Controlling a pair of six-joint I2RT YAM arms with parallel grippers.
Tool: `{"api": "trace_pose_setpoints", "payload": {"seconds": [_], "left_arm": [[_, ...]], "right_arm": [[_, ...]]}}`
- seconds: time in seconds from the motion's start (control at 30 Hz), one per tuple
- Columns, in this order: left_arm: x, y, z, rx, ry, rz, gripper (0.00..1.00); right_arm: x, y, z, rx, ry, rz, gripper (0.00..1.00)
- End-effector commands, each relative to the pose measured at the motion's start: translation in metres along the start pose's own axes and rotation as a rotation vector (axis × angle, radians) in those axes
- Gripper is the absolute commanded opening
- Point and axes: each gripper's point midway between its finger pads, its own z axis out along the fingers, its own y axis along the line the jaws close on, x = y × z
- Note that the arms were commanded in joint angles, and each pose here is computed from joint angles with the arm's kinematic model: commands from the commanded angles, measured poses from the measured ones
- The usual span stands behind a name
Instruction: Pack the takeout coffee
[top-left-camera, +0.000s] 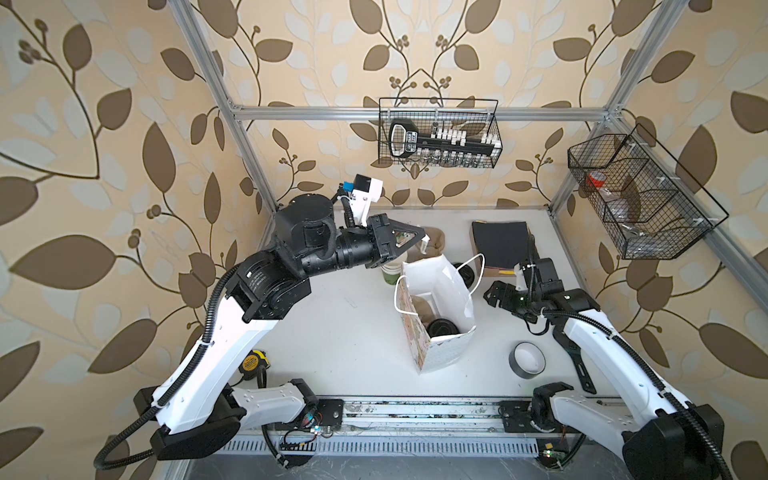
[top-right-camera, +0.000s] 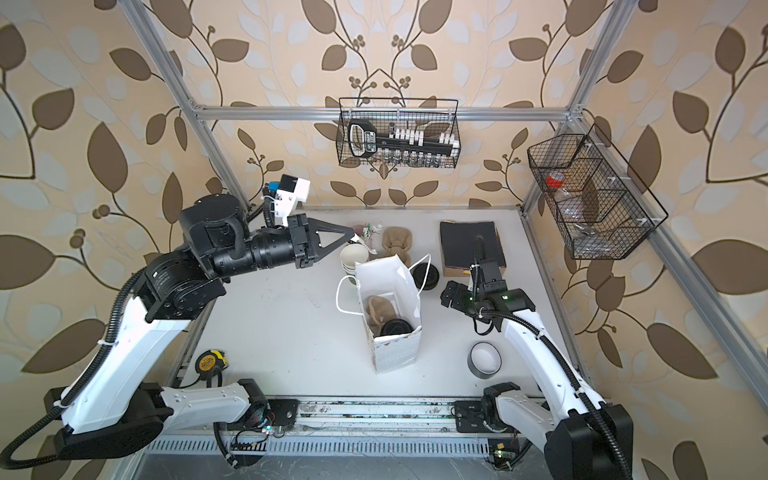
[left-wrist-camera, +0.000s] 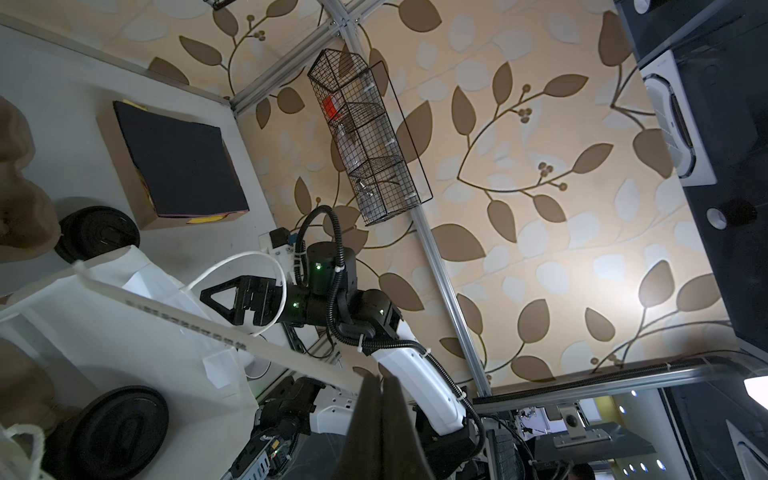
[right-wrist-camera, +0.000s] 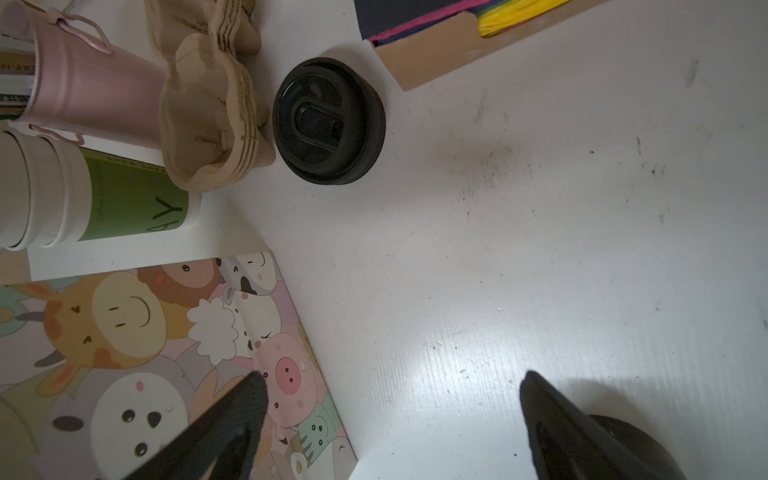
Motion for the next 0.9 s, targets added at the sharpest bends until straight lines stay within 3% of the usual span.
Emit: {"api": "trace_pose_setpoints", "payload": {"seconds": [0.0, 0.17, 0.43, 0.87], "left_arm": [[-0.001, 0.011, 0.007, -0.022, -0.027, 0.04, 0.0], [0.013, 0.035, 0.031, -0.054, 0.033, 0.005, 0.0], [0.018, 0.048, 0.038, -0.1, 0.038, 0.015, 0.0], [0.046, 0.149, 0.065, -0.365, 0.084, 0.044, 0.0]], "right_arm": [[-0.006, 0.002, 0.0, 0.001, -0.022, -0.009, 0.95], [-0.003, 0.002, 0.003, -0.004, -0.014, -0.009, 0.95], [0.0, -0.001, 0.004, 0.001, -0.01, -0.019, 0.95], [-0.017, -0.016, -0.001, 0.065, -0.05, 0.017, 0.96]]}}
